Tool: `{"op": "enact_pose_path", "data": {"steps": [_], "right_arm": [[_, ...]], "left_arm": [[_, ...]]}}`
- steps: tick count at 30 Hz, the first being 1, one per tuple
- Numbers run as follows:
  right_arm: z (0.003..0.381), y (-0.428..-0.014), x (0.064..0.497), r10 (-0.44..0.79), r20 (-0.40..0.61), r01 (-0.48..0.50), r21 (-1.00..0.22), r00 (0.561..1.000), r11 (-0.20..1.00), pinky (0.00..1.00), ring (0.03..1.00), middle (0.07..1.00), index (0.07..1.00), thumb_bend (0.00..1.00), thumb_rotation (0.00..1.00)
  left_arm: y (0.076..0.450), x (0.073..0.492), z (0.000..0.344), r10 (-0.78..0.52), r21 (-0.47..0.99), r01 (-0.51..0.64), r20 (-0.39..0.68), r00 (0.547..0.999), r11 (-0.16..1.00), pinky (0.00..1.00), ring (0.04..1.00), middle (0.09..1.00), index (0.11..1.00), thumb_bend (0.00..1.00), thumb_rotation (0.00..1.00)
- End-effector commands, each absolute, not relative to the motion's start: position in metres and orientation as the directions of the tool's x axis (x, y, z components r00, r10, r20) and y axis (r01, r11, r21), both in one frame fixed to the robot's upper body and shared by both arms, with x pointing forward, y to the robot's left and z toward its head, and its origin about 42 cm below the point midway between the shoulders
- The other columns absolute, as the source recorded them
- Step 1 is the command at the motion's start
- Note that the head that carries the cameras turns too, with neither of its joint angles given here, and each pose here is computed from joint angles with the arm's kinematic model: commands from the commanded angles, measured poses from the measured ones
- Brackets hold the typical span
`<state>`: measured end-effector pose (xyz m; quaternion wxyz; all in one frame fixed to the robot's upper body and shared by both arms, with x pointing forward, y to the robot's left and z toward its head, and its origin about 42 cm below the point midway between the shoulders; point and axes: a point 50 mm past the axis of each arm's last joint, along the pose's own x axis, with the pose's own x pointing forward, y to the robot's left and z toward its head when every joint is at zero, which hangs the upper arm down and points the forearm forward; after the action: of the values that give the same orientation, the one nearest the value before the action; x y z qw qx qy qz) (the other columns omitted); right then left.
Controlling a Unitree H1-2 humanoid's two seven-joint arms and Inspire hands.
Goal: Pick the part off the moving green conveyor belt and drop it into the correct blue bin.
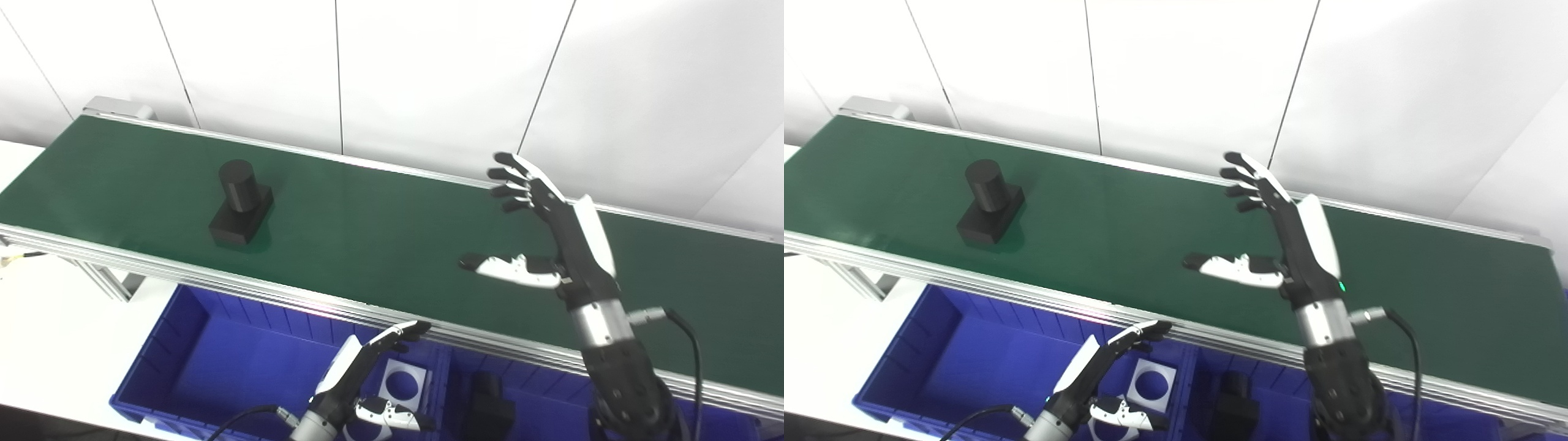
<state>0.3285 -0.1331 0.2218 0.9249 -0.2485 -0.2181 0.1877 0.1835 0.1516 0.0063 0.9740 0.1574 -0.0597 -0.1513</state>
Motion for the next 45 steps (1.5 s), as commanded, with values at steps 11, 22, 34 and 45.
{"op": "enact_pose_path", "data": {"steps": [11,22,34,45], "right_arm": [[0.246,-0.087,0.363,0.538,0.250,-0.287,-0.630,0.805,0.722,0.66,0.747,0.802,0.873,0.86,0.45],[0.237,-0.053,0.402,0.583,0.125,-0.354,-0.686,0.803,0.636,0.61,0.725,0.812,0.884,0.85,0.47],[0.236,-0.029,0.412,0.606,0.102,-0.374,-0.702,0.789,0.606,0.62,0.729,0.799,0.885,0.86,0.48],[0.242,0.011,0.428,0.637,0.045,-0.401,-0.742,0.769,0.537,0.61,0.719,0.805,0.877,0.87,0.50]], "left_arm": [[0.149,0.185,0.014,-0.313,0.316,0.257,0.140,0.939,0.913,0.75,0.812,0.834,0.828,0.93,0.42],[0.147,0.184,0.012,-0.310,0.327,0.250,0.146,0.939,0.912,0.77,0.827,0.837,0.828,0.94,0.44],[0.145,0.186,0.011,-0.313,0.325,0.254,0.144,0.939,0.911,0.75,0.812,0.835,0.831,0.94,0.44],[0.142,0.187,0.008,-0.306,0.328,0.247,0.140,0.942,0.912,0.76,0.806,0.831,0.828,0.95,0.45]]}}
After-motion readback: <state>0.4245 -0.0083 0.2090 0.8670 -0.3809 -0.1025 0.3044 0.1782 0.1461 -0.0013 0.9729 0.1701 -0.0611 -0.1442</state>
